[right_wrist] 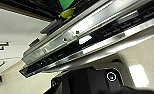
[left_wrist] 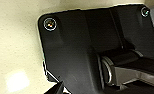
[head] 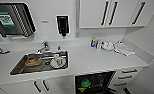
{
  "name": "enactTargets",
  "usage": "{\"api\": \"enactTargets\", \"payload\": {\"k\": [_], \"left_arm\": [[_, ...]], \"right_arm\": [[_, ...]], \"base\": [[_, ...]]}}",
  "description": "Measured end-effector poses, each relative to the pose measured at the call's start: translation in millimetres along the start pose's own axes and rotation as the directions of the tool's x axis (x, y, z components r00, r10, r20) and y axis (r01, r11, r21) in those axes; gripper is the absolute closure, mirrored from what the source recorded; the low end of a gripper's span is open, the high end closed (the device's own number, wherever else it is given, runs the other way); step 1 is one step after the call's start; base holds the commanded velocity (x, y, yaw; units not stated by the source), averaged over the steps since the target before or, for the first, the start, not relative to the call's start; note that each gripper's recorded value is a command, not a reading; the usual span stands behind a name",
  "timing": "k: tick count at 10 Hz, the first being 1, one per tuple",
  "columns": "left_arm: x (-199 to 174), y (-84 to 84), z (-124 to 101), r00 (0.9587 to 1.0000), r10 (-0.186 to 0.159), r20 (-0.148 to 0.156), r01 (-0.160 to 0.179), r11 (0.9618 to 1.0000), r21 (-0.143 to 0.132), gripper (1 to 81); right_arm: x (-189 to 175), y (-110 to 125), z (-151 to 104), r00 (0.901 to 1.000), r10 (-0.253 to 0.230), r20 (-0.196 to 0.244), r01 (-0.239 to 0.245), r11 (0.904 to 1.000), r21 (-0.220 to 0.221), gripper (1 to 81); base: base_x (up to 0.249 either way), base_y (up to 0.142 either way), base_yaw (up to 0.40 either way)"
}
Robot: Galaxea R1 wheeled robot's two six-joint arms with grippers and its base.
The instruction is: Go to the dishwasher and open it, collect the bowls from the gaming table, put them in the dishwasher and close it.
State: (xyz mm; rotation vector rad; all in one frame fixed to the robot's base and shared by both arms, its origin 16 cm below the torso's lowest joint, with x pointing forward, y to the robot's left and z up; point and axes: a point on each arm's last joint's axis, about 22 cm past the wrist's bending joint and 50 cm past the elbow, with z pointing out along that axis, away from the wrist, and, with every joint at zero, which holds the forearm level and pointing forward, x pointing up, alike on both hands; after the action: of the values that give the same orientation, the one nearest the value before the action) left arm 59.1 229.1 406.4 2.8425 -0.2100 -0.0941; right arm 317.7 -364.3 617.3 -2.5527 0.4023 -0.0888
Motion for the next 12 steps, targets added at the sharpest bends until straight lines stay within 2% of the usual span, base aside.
{"api": "enactTargets", "payload": {"k": [3, 5, 8, 9, 11, 12], "left_arm": [[1.2, -3.7, -1.1, 0.9999, -0.012, -0.007, 0.012, 0.9999, 0.004, 1.0], [3.2, -15.1, -3.6, 0.9997, -0.014, -0.019, 0.014, 0.9997, 0.022, 1.0], [4.2, -20.9, -4.6, 0.9996, -0.015, -0.025, 0.015, 0.9993, 0.034, 1.0], [5.4, -21.3, -5.2, 0.9995, -0.014, -0.027, 0.015, 0.9993, 0.034, 1.0], [18.9, -22.9, -8.2, 0.9990, -0.009, -0.044, 0.011, 0.9992, 0.037, 1.0], [29.6, -25.6, -10.4, 0.9983, -0.005, -0.058, 0.008, 0.9991, 0.041, 1.0]], "right_arm": [[-52.3, 26.6, 14.6, 0.9977, 0.052, 0.042, -0.051, 0.9984, -0.025, 1.0], [-78.4, 37.9, 29.6, 0.9955, 0.078, 0.054, -0.076, 0.9963, -0.041, 1.0], [-124.6, 37.7, 69.8, 0.9903, 0.106, 0.090, -0.102, 0.9937, -0.046, 1.0], [-134.2, 38.1, 80.7, 0.9893, 0.108, 0.098, -0.104, 0.9932, -0.052, 1.0], [-135.1, 41.6, 91.7, 0.9921, 0.093, 0.084, -0.088, 0.9939, -0.067, 1.0], [-137.7, 34.1, 99.0, 0.9927, 0.083, 0.088, -0.078, 0.9954, -0.056, 1.0]], "base": [[0.000, 0.000, 0.000], [0.000, 0.000, 0.000], [0.000, 0.000, 0.000], [0.000, 0.000, 0.000], [0.000, 0.000, 0.000], [0.000, 0.000, 0.000]]}}
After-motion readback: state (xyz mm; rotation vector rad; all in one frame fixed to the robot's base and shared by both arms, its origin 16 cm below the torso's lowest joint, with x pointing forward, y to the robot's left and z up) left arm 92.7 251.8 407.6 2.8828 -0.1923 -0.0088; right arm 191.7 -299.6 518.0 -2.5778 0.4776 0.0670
